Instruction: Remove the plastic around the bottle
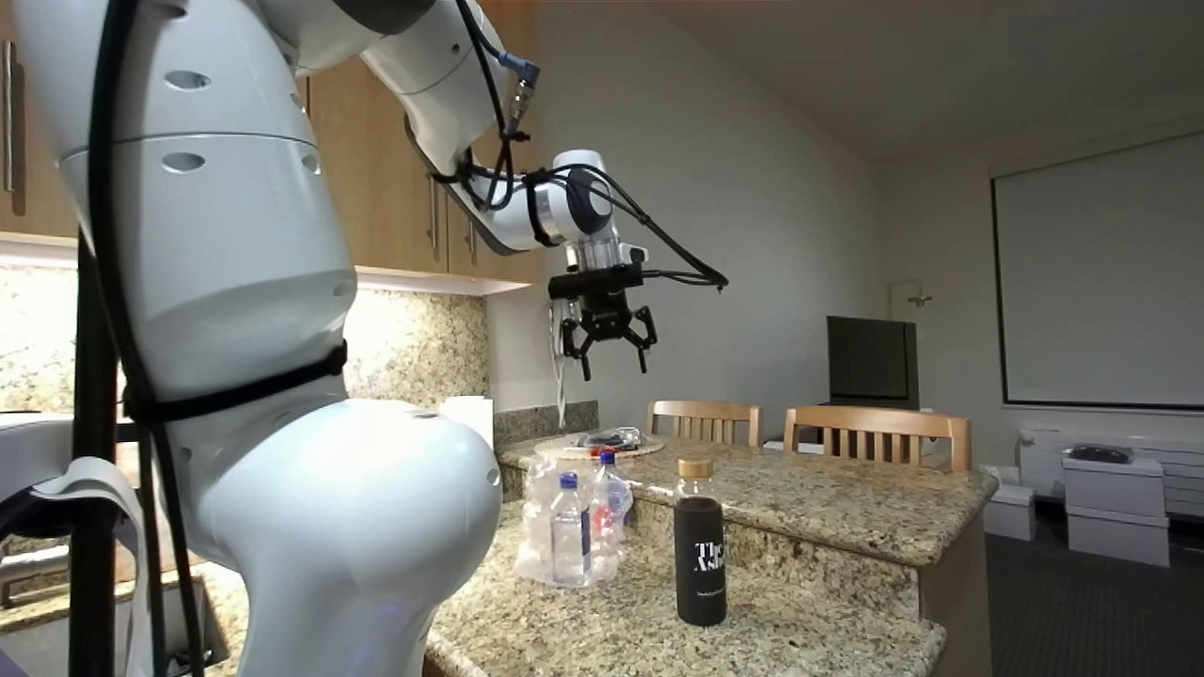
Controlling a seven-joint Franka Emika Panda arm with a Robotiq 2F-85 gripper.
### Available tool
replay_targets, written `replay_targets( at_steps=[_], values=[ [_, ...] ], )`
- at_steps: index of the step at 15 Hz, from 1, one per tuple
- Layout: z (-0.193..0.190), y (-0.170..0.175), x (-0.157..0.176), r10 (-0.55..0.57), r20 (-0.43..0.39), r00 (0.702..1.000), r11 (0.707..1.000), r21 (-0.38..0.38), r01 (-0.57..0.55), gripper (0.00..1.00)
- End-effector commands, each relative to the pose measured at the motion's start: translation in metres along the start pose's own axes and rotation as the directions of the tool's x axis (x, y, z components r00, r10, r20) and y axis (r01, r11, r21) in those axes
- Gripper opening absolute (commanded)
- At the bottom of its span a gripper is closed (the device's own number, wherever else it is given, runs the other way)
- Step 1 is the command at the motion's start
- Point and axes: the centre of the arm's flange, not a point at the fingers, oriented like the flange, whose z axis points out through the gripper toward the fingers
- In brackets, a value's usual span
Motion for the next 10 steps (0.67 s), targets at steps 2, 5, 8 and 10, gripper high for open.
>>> replay_targets(
  at_steps=[2, 5, 8, 10],
  values=[
    [-0.001, 0.009, -0.023, 0.102, 0.106, 0.989, 0.993, 0.046, -0.108, 1.00],
    [-0.002, 0.016, -0.035, 0.119, 0.162, 0.980, 0.991, 0.048, -0.129, 1.00],
    [0.005, 0.019, -0.028, 0.097, 0.164, 0.982, 0.994, 0.040, -0.105, 1.00],
    [0.001, 0.024, -0.033, 0.109, 0.165, 0.980, 0.992, 0.040, -0.117, 1.00]
  ],
)
